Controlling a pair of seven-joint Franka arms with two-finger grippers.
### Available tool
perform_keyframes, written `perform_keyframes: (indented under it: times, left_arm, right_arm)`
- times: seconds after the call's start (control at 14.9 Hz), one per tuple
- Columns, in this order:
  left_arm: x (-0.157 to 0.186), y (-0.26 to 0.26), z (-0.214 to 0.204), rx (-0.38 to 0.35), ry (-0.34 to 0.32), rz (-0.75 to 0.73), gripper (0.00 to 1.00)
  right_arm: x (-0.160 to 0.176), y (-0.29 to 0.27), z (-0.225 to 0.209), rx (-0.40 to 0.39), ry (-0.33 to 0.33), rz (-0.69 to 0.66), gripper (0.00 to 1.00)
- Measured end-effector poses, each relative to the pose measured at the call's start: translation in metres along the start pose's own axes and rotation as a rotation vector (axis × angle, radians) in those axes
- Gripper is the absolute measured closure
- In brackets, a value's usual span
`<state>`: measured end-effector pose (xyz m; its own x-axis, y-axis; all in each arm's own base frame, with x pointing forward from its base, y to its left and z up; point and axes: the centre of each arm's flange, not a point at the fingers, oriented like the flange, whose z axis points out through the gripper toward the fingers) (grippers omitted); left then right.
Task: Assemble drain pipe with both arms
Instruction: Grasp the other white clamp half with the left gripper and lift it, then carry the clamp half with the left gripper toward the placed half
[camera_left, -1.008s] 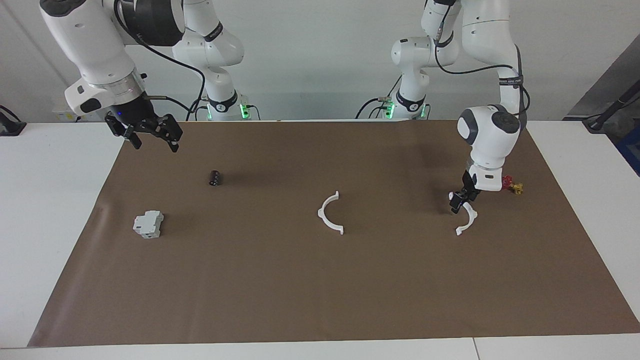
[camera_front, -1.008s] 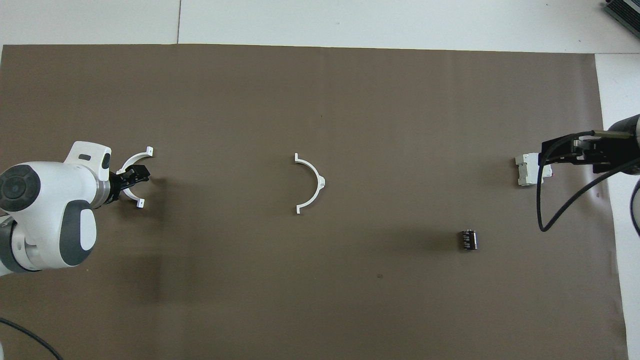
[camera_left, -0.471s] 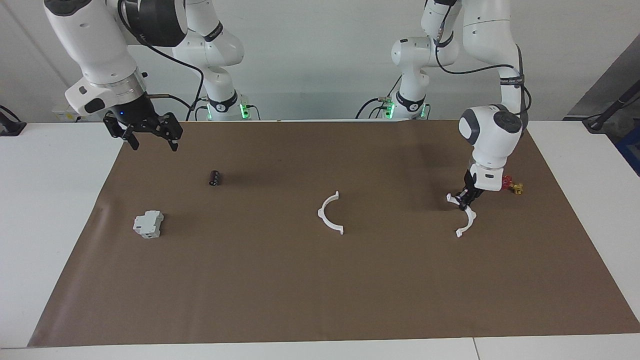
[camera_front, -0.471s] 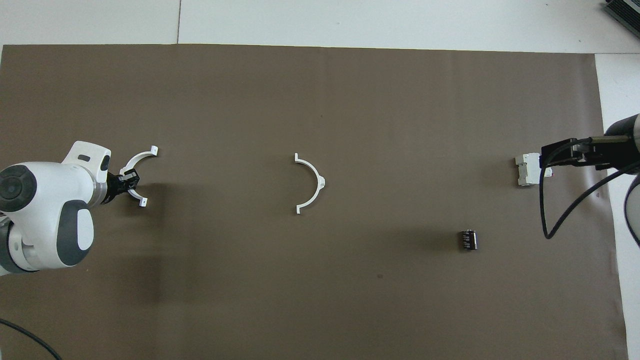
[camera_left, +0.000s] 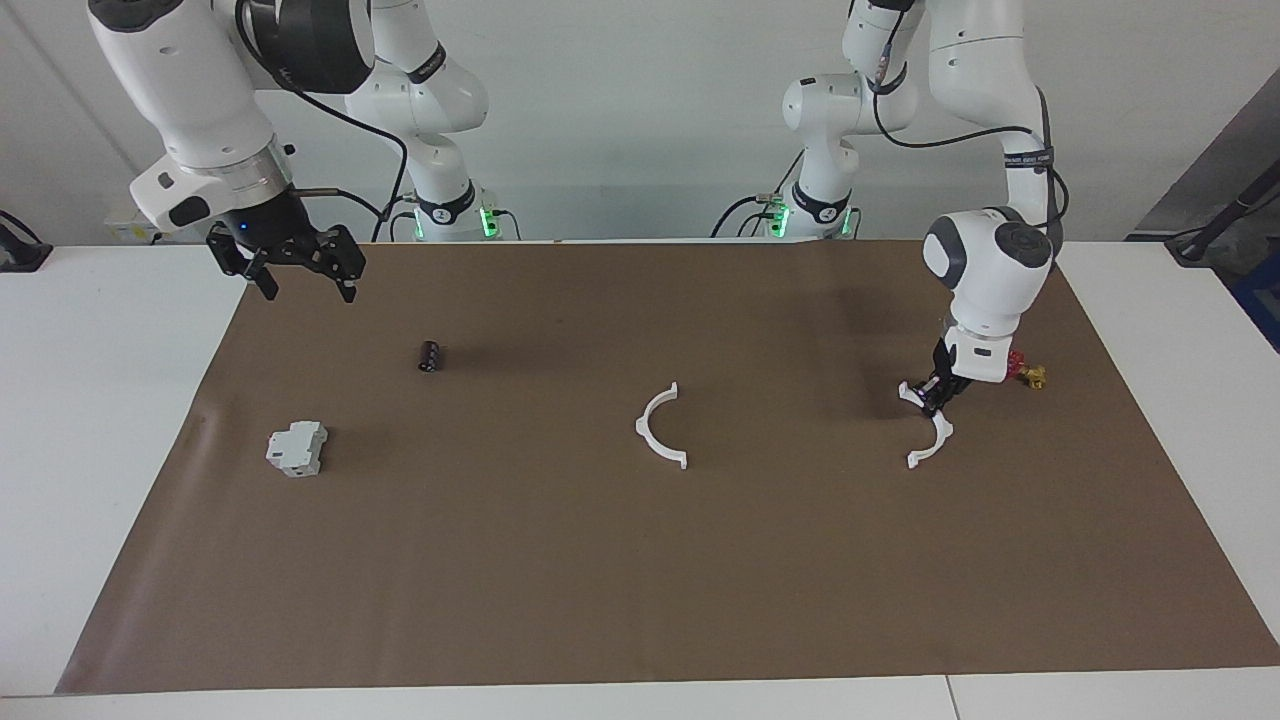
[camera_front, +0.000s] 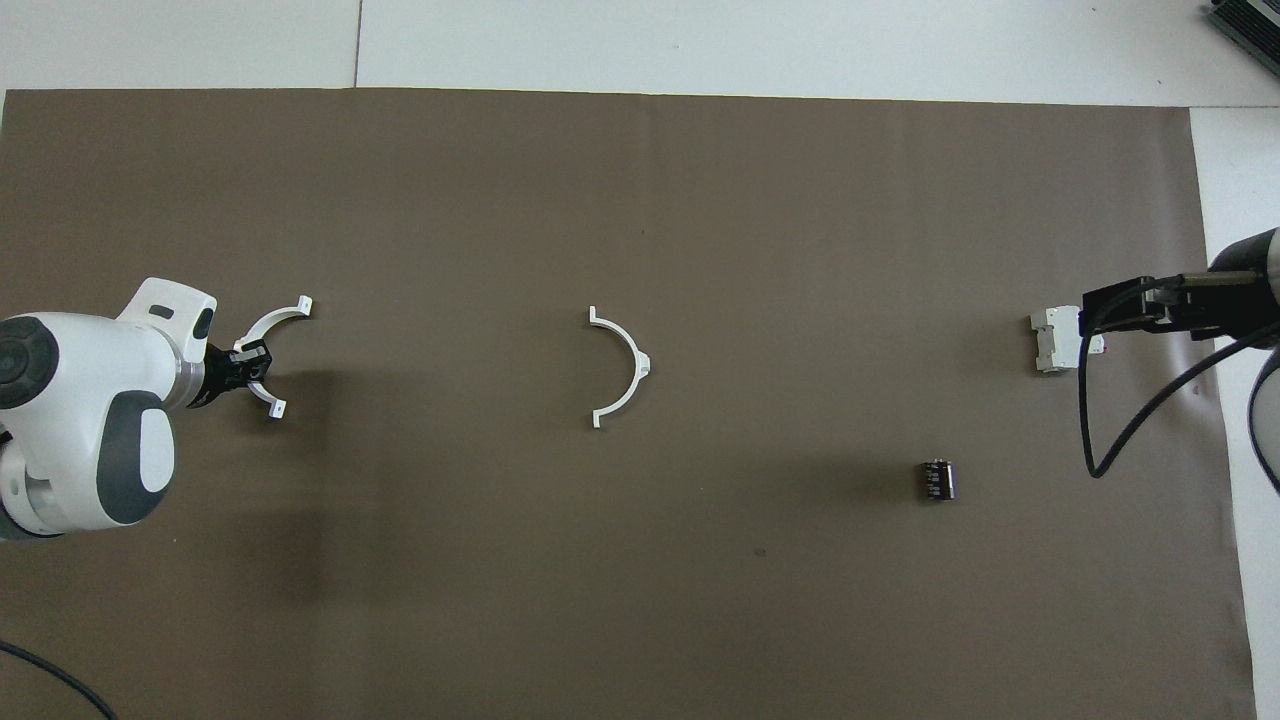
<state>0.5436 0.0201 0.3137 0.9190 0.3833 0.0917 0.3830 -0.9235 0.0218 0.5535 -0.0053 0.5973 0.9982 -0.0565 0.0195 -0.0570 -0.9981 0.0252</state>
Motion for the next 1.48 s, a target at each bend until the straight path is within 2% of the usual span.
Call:
perform_keyframes:
  times: [0.27, 0.47, 0.74, 1.01, 1.28, 1.48]
  left_arm:
    - [0.018, 0.013, -0.086, 0.017, -0.062, 0.02, 0.93]
    - [0.015, 0.028, -0.128, 0.021, -0.068, 0.053, 0.93]
    - [0.003, 0.053, -0.127, 0.018, -0.067, 0.05, 0.93]
    - [-0.021, 0.112, -0.132, -0.015, -0.017, 0.035, 0.93]
    - [-0.047, 0.159, -0.131, -0.047, 0.011, 0.084, 0.93]
    - [-0.064, 0.191, -0.116, -0.067, 0.016, 0.057, 0.93]
  right_arm:
    - [0.0, 0.0, 0.0, 0.0, 0.0, 0.0, 0.0]
    - [0.0, 0.0, 0.0, 0.0, 0.0, 0.0, 0.0]
    - [0.0, 0.0, 0.0, 0.0, 0.0, 0.0, 0.0]
    - [0.0, 0.0, 0.0, 0.0, 0.0, 0.0, 0.0]
    - [0.0, 0.0, 0.0, 0.0, 0.0, 0.0, 0.0]
    - [0.0, 0.0, 0.0, 0.0, 0.0, 0.0, 0.0]
